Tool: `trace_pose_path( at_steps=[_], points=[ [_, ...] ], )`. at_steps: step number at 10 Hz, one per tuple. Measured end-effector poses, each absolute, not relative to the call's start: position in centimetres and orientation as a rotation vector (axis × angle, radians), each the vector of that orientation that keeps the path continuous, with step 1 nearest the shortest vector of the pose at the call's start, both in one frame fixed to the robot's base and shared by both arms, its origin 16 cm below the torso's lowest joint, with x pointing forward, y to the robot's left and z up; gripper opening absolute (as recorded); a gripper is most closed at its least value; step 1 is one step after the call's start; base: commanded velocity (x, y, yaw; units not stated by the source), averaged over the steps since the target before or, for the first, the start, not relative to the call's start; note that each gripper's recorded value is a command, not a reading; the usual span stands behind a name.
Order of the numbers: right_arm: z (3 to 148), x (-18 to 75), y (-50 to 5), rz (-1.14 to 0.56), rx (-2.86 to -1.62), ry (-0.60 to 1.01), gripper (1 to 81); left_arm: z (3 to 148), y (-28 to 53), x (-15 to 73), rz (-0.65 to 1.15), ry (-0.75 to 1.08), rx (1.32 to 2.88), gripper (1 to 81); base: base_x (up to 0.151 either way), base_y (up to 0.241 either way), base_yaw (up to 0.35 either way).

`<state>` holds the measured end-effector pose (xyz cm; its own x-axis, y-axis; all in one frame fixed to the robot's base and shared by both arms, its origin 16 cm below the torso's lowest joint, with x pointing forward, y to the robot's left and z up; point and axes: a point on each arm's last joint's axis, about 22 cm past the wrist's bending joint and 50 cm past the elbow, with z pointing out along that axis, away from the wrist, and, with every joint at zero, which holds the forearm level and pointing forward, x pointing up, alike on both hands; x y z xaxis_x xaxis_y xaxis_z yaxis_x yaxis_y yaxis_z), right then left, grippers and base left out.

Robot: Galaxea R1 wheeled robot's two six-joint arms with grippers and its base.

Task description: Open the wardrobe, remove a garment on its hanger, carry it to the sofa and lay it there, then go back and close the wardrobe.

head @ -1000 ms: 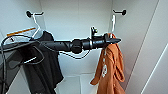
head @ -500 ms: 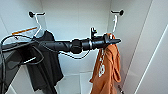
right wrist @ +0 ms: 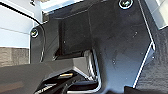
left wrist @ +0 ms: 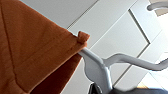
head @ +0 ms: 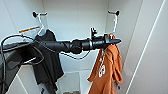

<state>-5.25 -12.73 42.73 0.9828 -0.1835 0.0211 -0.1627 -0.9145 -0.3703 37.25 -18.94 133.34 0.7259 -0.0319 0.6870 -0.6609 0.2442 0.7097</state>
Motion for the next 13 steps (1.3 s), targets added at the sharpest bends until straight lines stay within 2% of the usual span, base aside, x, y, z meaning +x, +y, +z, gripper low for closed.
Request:
trace_pose_path(
  at_steps=[13],
  points=[
    [42.74, -5.47, -12.65, -0.074, -2.753, 0.250, 81.1, 133.05, -18.72, 36.36, 0.456, -0.670, 1.265, 1.0, -0.135, 0.000, 0.000]
  ],
)
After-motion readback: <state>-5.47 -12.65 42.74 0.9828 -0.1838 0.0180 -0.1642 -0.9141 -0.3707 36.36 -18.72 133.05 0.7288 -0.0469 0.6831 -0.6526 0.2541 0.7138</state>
